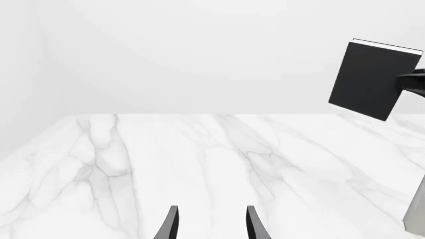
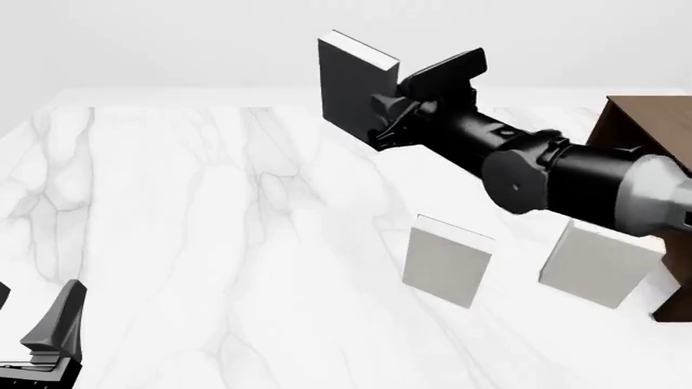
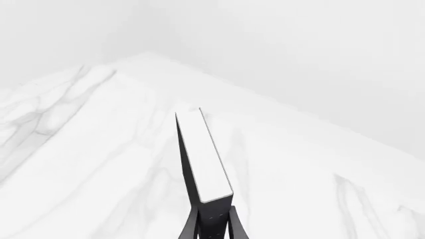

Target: Pick up the book on the left and place it on top of the shelf.

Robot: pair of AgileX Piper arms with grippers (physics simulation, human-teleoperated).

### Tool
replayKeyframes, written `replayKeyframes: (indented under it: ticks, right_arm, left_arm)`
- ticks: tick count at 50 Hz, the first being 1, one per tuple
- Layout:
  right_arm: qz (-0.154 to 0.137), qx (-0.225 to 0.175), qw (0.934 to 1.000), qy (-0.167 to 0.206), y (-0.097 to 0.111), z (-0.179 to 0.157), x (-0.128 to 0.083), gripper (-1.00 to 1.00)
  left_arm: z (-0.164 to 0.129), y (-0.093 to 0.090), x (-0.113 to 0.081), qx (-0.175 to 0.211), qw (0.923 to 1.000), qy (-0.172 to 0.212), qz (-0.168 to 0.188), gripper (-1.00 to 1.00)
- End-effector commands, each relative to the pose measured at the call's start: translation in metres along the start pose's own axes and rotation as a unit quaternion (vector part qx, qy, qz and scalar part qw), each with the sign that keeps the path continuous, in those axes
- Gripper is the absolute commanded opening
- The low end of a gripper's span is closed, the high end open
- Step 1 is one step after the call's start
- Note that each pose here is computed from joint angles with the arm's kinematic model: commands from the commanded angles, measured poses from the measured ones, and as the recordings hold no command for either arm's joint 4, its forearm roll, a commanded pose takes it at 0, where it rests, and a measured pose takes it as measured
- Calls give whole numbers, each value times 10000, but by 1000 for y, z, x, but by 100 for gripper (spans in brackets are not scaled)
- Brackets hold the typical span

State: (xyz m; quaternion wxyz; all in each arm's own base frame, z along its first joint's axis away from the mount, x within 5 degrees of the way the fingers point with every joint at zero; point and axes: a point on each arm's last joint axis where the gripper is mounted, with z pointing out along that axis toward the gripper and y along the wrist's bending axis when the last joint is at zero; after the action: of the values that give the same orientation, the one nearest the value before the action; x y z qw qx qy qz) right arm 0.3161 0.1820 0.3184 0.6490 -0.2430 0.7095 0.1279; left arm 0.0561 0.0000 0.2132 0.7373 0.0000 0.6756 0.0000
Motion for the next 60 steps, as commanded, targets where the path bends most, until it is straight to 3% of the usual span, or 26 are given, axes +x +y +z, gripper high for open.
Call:
replayKeyframes:
  ticks: [1,38,49,60]
  right_arm:
    - [-23,103,9997,-238,-7,-48,-26,-100]
    - [-867,712,9929,-382,-35,-168,-76,-100]
    - [-1162,1488,9817,-244,-58,-208,-77,-100]
    - [-1368,1796,9741,-133,-56,-247,-77,-100]
  left_arm:
    - [0,0,0,0,10000,0,0,100]
    - [0,0,0,0,10000,0,0,100]
    - [0,0,0,0,10000,0,0,100]
    - [0,0,0,0,10000,0,0,100]
